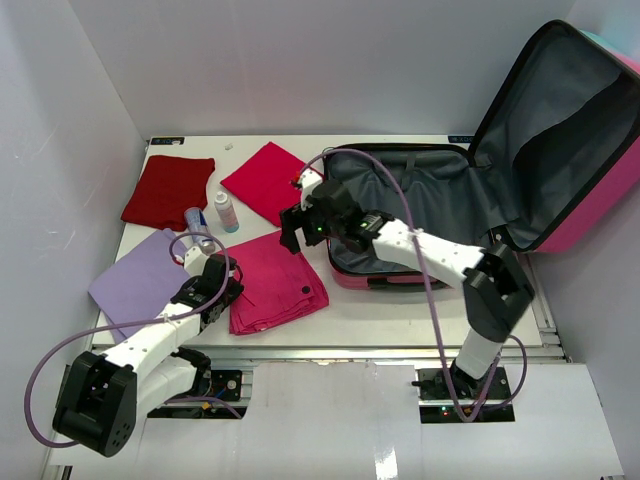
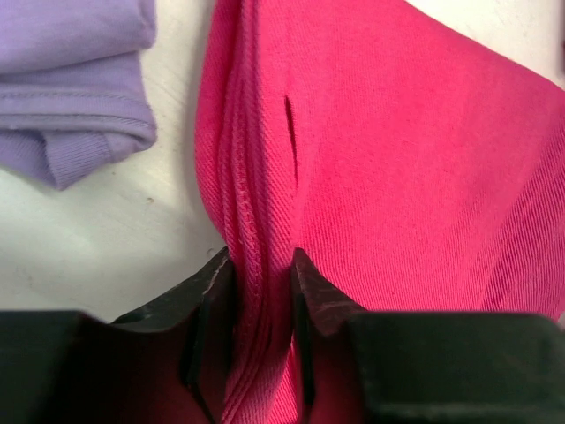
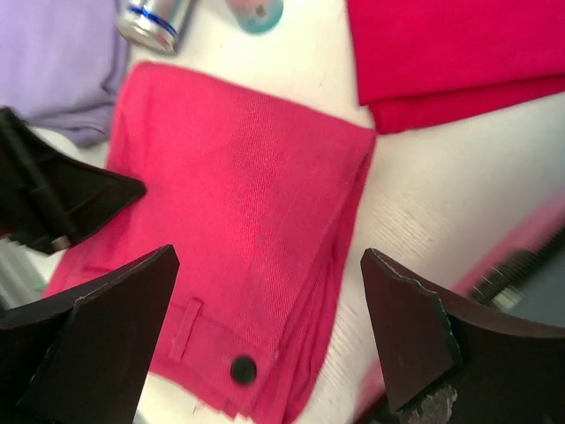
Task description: Pack the luggage
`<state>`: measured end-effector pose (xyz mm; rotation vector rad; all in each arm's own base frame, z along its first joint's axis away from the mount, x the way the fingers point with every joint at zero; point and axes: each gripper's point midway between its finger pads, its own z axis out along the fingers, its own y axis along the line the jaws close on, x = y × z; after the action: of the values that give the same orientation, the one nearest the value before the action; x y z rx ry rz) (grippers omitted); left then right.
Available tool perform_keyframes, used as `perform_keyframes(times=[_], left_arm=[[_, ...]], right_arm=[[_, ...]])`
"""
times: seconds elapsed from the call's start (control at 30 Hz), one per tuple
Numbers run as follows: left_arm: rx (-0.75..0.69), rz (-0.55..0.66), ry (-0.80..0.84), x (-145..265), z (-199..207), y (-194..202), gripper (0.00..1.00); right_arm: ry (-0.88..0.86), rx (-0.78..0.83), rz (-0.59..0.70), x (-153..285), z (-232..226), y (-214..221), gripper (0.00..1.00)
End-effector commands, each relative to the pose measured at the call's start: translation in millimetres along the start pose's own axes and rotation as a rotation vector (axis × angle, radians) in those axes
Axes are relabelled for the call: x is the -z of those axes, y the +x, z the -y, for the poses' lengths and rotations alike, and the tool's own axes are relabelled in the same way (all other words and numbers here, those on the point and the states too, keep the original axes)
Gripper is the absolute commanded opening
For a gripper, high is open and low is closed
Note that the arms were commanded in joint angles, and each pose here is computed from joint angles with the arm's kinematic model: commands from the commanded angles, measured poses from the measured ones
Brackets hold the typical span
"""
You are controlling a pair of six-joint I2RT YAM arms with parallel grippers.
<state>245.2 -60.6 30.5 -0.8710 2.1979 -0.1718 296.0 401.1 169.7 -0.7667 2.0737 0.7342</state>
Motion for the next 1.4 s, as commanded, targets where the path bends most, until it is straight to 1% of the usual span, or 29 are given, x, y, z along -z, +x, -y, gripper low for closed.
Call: perform_keyframes(times=[0.0,0.07,0.1,0.2,0.3,0.4,0.5,0.6,0.63,0.67,0.7,0.73,0.83,0.87,0.97,1.07,1.1,1.13,1.17,1.2,1.27,1.37], left_arm=[[-0.005,-0.005,0.020,0.3,-1.2,2.3,0.21],[-0.004,-0.005,0.021,0.6,-1.6,2.5,0.16],[-0.003,-0.005,0.021,0.7,-1.8,2.3,0.15],[0.003,-0.001,0.023,1.6,-2.1,1.6,0.15],[0.009,0.003,0.018,1.5,-3.8,1.6,0.15],[0.019,0.007,0.006,1.8,-6.3,1.2,0.21],[0.022,0.004,-0.008,1.8,-8.5,1.8,0.31],[0.030,0.003,-0.021,0.7,-9.6,1.9,0.45],[0.031,0.001,-0.027,0.0,-10.3,2.6,0.52],[0.029,-0.002,-0.032,-0.7,-10.8,3.3,0.56],[0.026,-0.006,-0.035,-1.3,-10.9,4.0,0.59],[0.025,-0.009,-0.035,-1.5,-10.1,4.1,0.60],[0.023,-0.012,-0.044,-2.3,-11.5,4.9,0.61],[0.025,-0.011,-0.045,-2.2,-12.0,5.1,0.60],[0.030,-0.008,-0.039,-1.7,-11.6,4.7,0.49],[0.025,-0.011,-0.038,-2.2,-11.2,5.3,0.34],[0.024,-0.018,-0.033,-2.5,-10.2,6.7,0.27],[0.025,-0.030,-0.024,-2.7,-9.0,9.4,0.09],[0.027,-0.036,-0.016,-3.3,-8.3,11.4,0.02],[0.028,-0.040,-0.008,-4.1,-7.6,13.2,0.00],[0.025,-0.050,0.007,-5.7,-5.6,16.1,0.00],[0.016,-0.062,0.007,-6.0,-4.9,17.9,0.00]], right_arm=[[0.062,0.032,-0.106,-32.5,-0.8,26.3,0.92],[0.088,0.031,-0.168,-47.2,3.5,44.8,0.92],[0.099,0.026,-0.191,-51.4,6.3,51.8,0.92],[0.133,0.020,-0.250,-60.5,15.4,72.4,0.92],[0.123,0.014,-0.291,-66.4,15.5,88.0,0.92],[0.141,-0.003,-0.339,-71.6,19.3,103.0,0.93],[0.158,-0.020,-0.368,-74.4,23.7,116.5,0.94],[0.152,-0.039,-0.400,-74.5,23.7,130.8,0.95],[0.149,-0.046,-0.412,-74.0,23.7,136.3,0.96],[0.150,-0.052,-0.418,-74.7,24.0,140.1,0.97],[0.151,-0.056,-0.424,-75.9,24.5,144.1,0.98],[0.151,-0.057,-0.434,-77.3,25.2,150.2,0.99],[0.137,-0.065,-0.444,-80.1,24.5,157.6,0.93],[0.134,-0.067,-0.445,-80.9,24.3,159.4,0.90],[0.123,-0.072,-0.453,-79.9,22.2,163.5,0.79],[0.111,-0.079,-0.448,-78.1,20.5,166.5,0.72],[0.090,-0.085,-0.448,-77.4,16.1,166.2,0.69],[0.079,-0.083,-0.441,-77.1,12.8,167.1,0.68],[0.068,-0.083,-0.438,-77.1,10.4,168.6,0.66],[0.057,-0.083,-0.436,-77.2,8.0,169.7,0.62],[0.039,-0.083,-0.439,-77.5,2.6,169.9,0.51],[0.043,-0.066,-0.436,-75.1,-3.0,171.1,0.38]])
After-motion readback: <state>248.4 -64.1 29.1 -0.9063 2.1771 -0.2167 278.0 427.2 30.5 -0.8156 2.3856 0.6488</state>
